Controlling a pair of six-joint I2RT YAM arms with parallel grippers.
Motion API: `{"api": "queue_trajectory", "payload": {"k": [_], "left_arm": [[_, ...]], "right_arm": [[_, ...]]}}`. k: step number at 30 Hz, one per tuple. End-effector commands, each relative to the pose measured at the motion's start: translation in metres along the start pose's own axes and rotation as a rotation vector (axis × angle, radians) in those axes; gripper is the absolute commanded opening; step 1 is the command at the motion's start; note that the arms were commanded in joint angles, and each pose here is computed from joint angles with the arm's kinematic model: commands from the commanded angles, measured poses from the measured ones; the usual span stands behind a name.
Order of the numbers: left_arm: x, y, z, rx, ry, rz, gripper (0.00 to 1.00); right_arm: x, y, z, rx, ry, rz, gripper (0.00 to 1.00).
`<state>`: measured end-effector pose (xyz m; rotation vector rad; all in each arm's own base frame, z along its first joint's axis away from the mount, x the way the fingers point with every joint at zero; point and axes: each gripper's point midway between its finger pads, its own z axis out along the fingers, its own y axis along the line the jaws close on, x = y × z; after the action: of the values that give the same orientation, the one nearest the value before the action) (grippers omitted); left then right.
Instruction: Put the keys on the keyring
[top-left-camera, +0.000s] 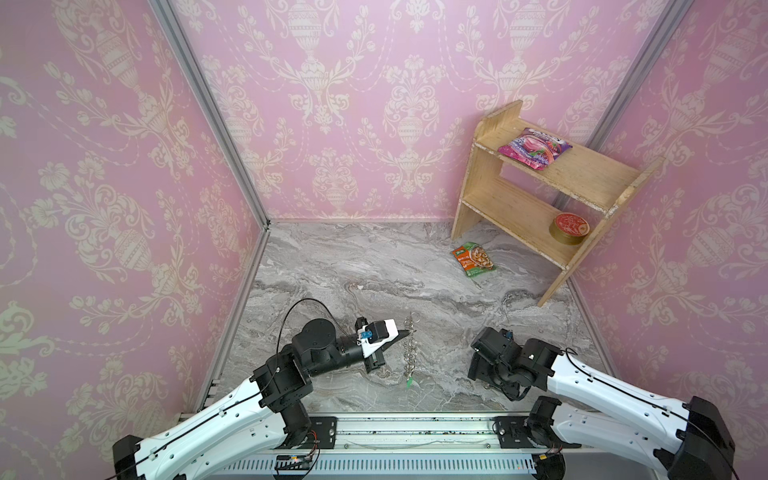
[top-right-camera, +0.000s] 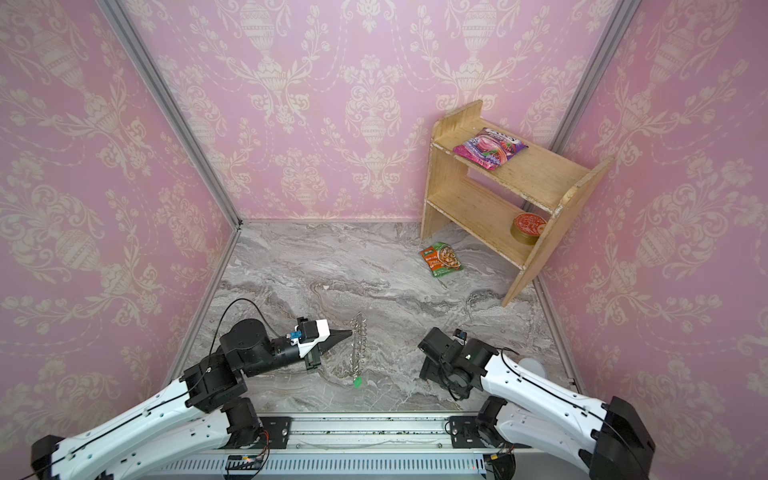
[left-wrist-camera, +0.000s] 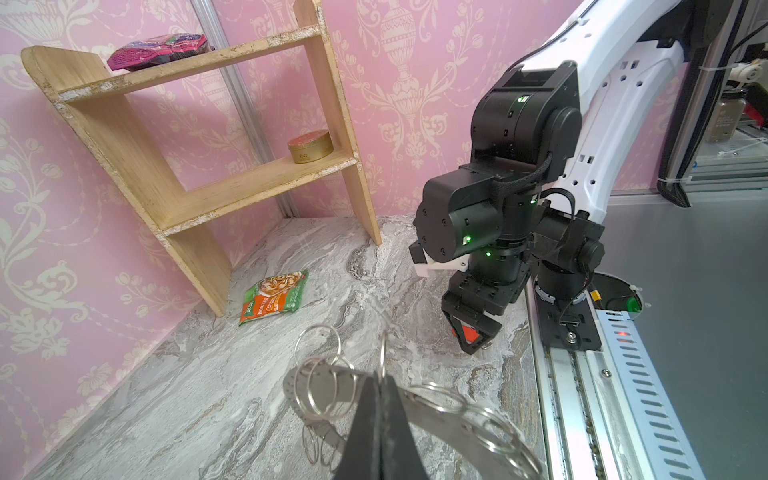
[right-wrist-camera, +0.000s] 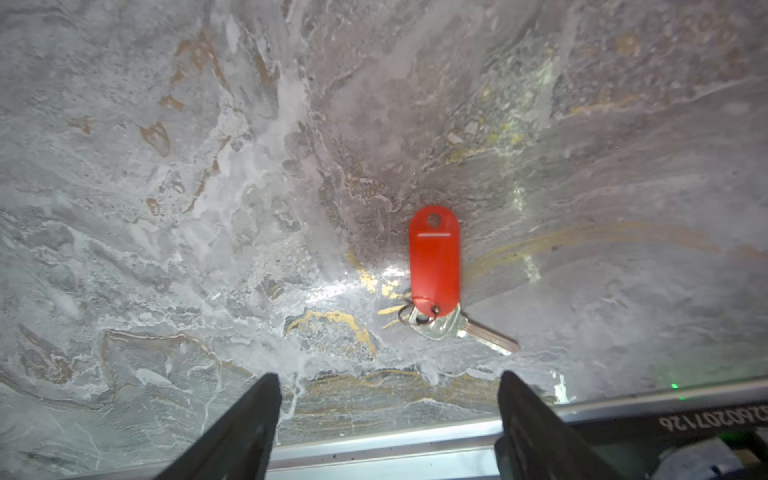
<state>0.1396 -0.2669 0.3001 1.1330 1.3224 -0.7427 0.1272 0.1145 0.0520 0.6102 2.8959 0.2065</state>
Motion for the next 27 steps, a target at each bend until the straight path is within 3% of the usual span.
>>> {"api": "queue_trajectory", "payload": {"k": [1, 7, 11, 22, 27], "left_arm": [[-0.013, 0.005, -0.007, -0.022, -0.03, 0.004, 0.0], [-0.012, 0.005, -0.007, -0.027, -0.03, 0.011, 0.0], [-0.012, 0.006, -0.005, -0.025, -0.031, 0.013, 0.0], [-0.012, 0.006, -0.008, -0.035, -0.028, 0.018, 0.0], [-0.013, 0.006, -0.01, -0.036, -0.028, 0.02, 0.0]], "right_arm": [[0.003, -0.012, 0.014, 0.04, 0.011, -0.042, 0.87], [0.021, -0.004, 0.035, -0.103, 0.073, 0.095, 0.93], [0.022, 0.012, 0.035, -0.169, 0.084, 0.121, 0.94], [0.0, 0.084, 0.046, -0.267, 0.057, -0.008, 0.96], [-0.024, 0.102, 0.021, -0.242, -0.005, -0.143, 0.94]]}}
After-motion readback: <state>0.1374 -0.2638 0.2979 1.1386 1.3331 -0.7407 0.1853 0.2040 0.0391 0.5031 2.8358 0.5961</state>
